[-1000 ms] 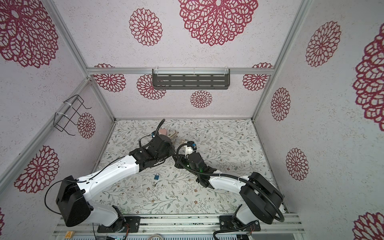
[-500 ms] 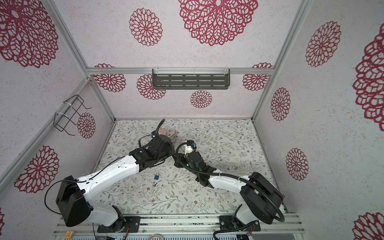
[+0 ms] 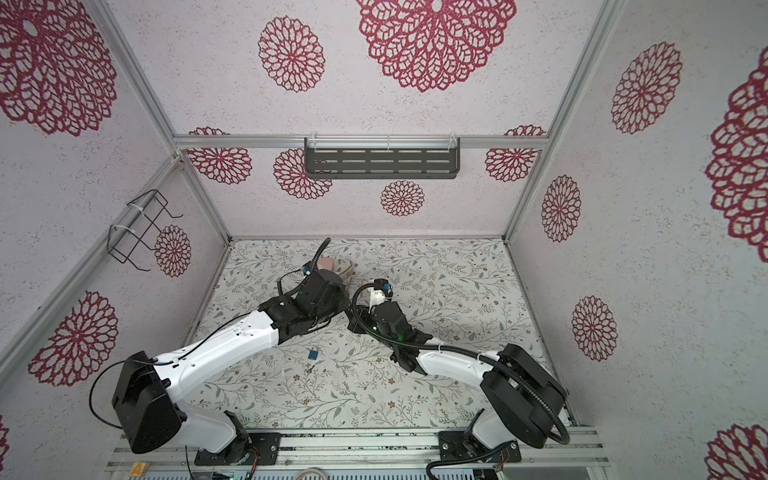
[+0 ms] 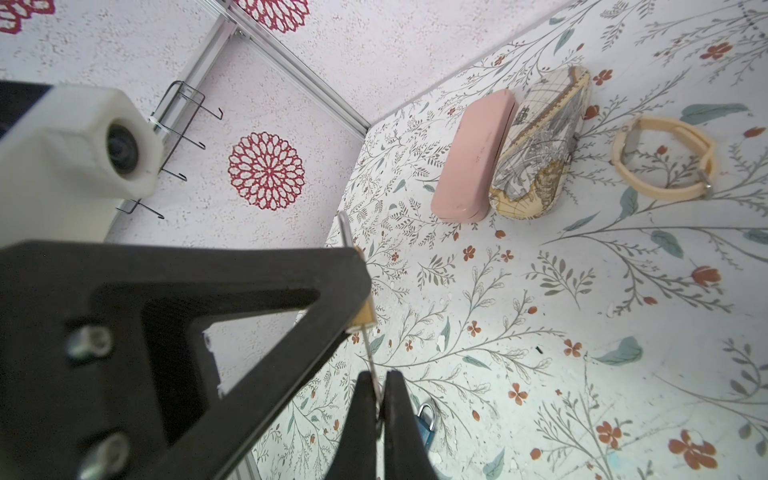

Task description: Unlock with the key

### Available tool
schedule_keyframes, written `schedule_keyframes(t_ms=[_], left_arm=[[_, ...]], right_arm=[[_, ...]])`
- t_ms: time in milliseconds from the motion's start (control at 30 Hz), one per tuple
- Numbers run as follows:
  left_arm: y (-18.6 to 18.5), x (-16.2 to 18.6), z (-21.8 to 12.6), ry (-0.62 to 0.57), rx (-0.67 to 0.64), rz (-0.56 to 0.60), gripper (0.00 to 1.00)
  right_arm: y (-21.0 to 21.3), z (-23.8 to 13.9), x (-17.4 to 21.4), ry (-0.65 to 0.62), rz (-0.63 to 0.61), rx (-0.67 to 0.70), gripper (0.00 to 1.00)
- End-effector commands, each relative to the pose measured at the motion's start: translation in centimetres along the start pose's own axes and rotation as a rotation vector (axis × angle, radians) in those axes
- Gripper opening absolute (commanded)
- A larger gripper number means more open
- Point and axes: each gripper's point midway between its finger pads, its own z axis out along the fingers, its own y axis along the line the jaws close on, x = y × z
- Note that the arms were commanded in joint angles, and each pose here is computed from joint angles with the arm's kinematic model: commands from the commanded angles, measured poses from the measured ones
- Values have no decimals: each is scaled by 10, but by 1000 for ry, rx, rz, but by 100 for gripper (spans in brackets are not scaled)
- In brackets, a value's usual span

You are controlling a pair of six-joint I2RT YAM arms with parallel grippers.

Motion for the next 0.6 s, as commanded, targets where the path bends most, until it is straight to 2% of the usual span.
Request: schedule_keyframes(t_ms=[0, 133, 433, 567], left_arm=[[-14, 3, -4, 4, 42, -18, 0], [-19, 9, -6, 20, 49, 8, 0], [6, 36, -5, 91, -78, 162, 0], [3, 48, -5, 141, -43, 169, 0]], right_arm=[[24, 2, -23, -65, 26, -68, 0], [26, 1, -27, -76, 47, -70, 0], [45, -13, -55, -153, -15, -83, 0], [48, -16, -63, -172, -19, -92, 0]])
